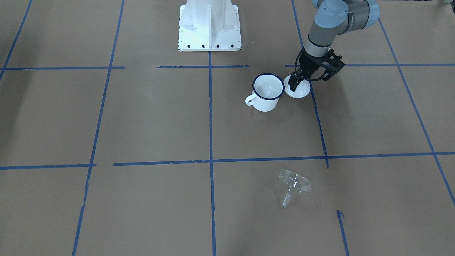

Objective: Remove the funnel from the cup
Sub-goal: 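Move the left gripper to the white lid and grasp its knob, then carry the white lid over the mug with the left gripper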

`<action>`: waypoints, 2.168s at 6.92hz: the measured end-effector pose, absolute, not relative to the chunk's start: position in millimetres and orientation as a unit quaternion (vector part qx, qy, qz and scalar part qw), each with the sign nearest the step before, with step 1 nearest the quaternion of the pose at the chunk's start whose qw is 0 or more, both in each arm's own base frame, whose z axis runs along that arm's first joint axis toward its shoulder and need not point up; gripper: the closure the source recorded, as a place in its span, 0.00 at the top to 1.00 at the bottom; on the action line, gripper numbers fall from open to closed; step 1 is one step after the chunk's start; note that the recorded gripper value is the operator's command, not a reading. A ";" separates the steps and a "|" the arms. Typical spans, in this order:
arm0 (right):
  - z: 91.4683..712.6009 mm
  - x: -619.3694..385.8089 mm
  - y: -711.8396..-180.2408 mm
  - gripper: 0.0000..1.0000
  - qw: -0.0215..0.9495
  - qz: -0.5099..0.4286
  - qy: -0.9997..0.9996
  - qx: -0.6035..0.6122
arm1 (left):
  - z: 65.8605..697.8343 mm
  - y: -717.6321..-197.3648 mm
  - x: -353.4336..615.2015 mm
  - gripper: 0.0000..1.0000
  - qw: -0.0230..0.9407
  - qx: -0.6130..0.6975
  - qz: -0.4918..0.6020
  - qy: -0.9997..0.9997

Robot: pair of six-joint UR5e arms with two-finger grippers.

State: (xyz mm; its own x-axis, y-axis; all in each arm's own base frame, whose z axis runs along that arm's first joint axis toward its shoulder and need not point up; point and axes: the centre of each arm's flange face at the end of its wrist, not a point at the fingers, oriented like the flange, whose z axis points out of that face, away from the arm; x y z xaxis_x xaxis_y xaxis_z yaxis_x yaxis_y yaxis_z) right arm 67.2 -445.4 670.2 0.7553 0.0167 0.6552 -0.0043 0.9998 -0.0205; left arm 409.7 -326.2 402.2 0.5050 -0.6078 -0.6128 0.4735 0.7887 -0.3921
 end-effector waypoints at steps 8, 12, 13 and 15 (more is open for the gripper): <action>670.2 67.2 -445.4 1.00 0.937 0.006 -0.350 -0.009 | 394.3 -312.0 412.4 0.00 0.858 -0.102 -0.319 0.389; 670.2 67.2 -445.4 1.00 0.937 0.006 -0.350 -0.009 | 381.6 -310.1 402.9 0.00 0.858 -0.101 -0.323 0.385; 670.2 67.2 -445.4 1.00 0.937 0.006 -0.350 -0.009 | 377.9 -309.6 400.3 0.00 0.858 -0.101 -0.324 0.385; 670.1 67.2 -445.4 1.00 0.937 0.006 -0.350 -0.009 | 355.8 -306.2 384.4 0.00 0.858 -0.100 -0.328 0.383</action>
